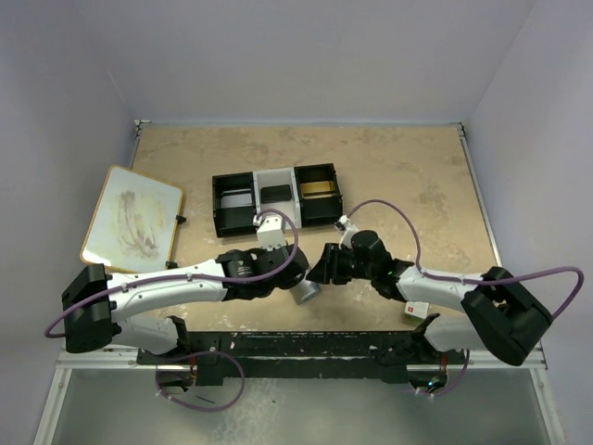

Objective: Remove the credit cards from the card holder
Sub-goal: Open the card holder at the center of the board.

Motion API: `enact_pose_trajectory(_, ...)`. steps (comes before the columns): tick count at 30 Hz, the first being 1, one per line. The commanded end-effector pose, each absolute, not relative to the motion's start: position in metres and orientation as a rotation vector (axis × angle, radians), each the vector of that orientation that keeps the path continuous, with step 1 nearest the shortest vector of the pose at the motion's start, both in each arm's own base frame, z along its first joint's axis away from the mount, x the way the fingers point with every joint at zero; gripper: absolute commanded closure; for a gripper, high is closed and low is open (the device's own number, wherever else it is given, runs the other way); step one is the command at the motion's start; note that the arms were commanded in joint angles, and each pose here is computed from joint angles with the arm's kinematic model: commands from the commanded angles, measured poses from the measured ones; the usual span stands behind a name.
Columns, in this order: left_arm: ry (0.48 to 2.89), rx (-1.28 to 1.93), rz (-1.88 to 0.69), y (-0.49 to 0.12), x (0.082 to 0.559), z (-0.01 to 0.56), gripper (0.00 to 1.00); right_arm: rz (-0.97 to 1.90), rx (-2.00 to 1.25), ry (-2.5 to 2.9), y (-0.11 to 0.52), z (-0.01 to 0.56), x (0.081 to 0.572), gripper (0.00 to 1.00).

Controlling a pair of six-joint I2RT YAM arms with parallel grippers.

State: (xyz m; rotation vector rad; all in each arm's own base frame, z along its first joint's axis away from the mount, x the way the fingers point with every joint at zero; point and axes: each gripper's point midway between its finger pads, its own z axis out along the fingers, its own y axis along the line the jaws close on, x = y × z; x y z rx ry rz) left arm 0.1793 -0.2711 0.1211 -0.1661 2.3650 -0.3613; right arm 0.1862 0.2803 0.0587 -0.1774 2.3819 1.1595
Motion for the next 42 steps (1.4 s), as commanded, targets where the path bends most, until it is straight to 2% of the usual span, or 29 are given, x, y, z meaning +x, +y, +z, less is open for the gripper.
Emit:
enact_pose_trajectory(1, 2.359, -0.02, -0.645, -0.325, 0.17, 0.139, 1.0, 0.971, 0.101, 2.374, 0.254, 0.058, 0.207, 0.59)
enact_pose_trajectory(2, 2.355, 0.034, -0.738, -0.346, 0.165, 0.145, 1.0, 0.935, 0.23, 2.366, 0.243, 0.057, 0.208, 0.58)
enact_pose_trajectory(5, 2.366, 0.132, -0.665, -0.366, 0.163, 0.144, 1.0, 0.977, 0.456, 2.264, 0.218, 0.067, 0.199, 0.5)
enact_pose_trajectory(10, 2.363, 0.143, -0.569, -0.367, 0.171, 0.137, 1.0, 1.052, 0.499, 2.119, 0.19, 0.087, 0.18, 0.41)
enact_pose_trajectory(16, 2.304, 0.037, -0.561, -0.345, 0.177, 0.145, 1.0, 1.011, 0.492, 2.153, 0.178, 0.082, 0.17, 0.47)
enact_pose_trajectory(23, 2.29, -0.111, -0.333, -0.278, 0.186, 0.135, 1.0, 1.156, 0.288, 2.222, 0.22, 0.088, 0.168, 0.51)
enact_pose_trajectory(28, 2.319, -0.157, -0.286, -0.252, 0.182, 0.112, 1.0, 1.19, 0.155, 2.261, 0.245, 0.094, 0.175, 0.54)
enact_pose_trajectory(33, 2.343, -0.216, -0.248, -0.232, 0.174, 0.09, 1.0, 1.433, 0.174, 2.171, 0.265, 0.105, 0.168, 0.57)
enact_pose_trajectory(42, 2.339, -0.229, -0.181, -0.211, 0.171, 0.079, 1.0, 1.233, 0.044, 2.34, 0.27, 0.083, 0.178, 0.54)
